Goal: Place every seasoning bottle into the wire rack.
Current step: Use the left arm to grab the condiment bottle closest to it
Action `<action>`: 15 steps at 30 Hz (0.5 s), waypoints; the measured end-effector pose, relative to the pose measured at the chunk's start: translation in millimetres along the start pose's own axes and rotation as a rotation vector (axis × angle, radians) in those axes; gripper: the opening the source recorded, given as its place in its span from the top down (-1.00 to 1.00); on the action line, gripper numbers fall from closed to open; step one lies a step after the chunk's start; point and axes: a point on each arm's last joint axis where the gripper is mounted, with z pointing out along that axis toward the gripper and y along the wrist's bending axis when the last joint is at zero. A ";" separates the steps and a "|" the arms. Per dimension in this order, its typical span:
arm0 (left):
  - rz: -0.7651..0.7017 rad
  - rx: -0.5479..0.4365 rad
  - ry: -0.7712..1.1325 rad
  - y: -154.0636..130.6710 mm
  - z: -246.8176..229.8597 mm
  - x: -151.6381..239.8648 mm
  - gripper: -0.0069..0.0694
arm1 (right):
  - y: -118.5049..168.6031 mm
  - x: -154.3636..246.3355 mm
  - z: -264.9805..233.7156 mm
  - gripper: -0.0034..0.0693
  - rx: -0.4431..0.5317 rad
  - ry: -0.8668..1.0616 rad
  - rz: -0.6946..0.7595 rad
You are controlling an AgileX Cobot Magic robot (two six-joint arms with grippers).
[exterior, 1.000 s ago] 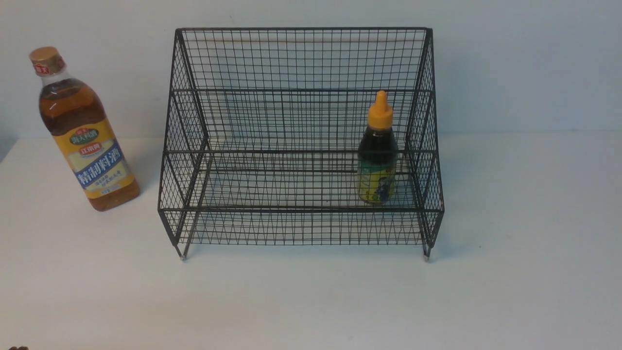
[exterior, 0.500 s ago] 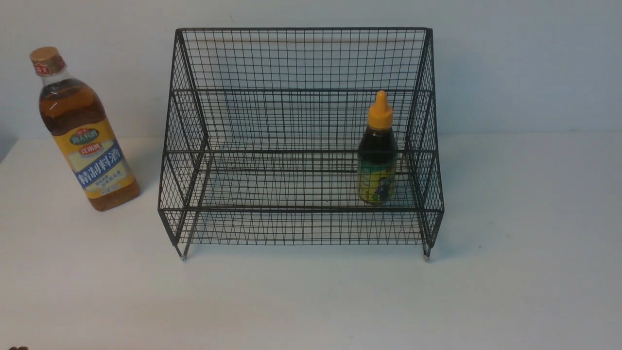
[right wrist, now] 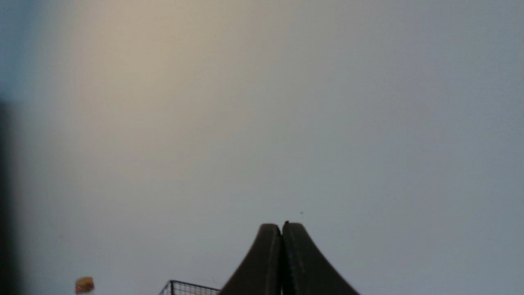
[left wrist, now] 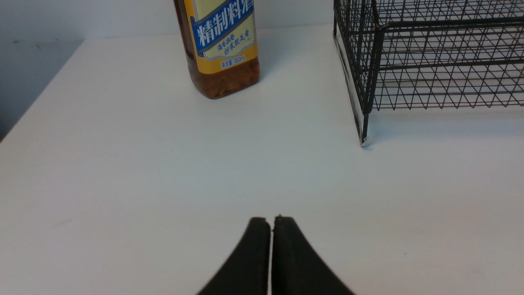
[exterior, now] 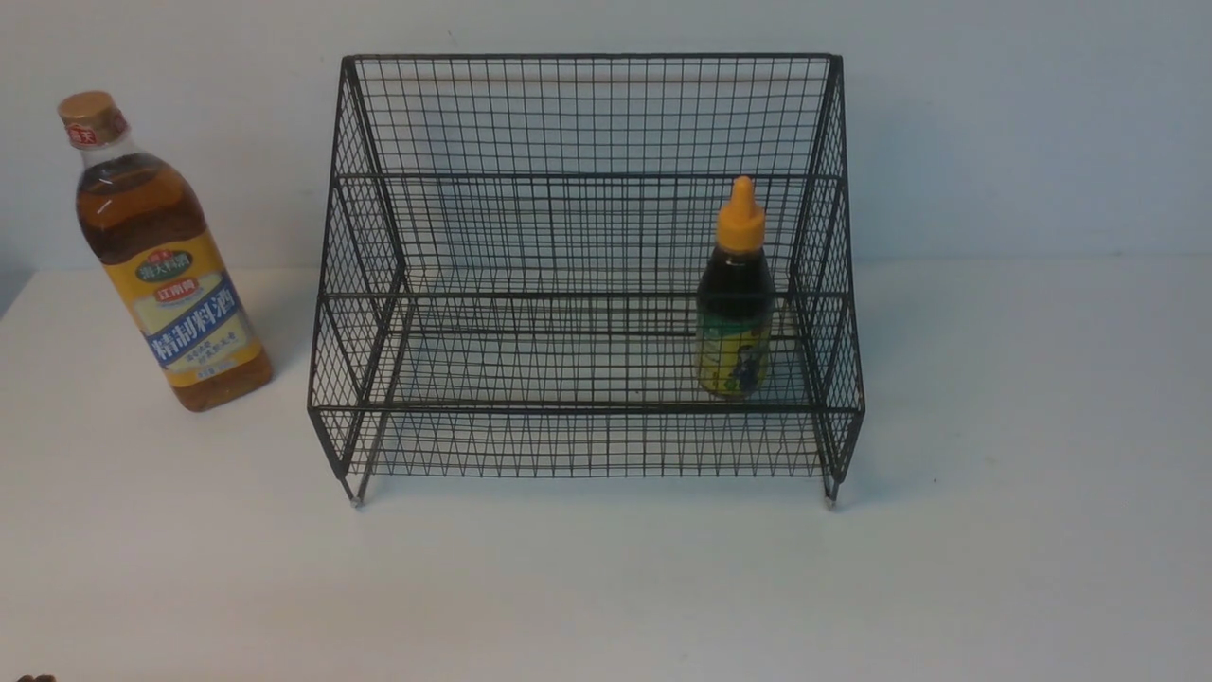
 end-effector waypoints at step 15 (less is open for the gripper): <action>0.000 0.000 0.000 0.0 0.0 0.0 0.83 | -22.4 243.4 -1.0 0.95 0.434 0.236 -0.164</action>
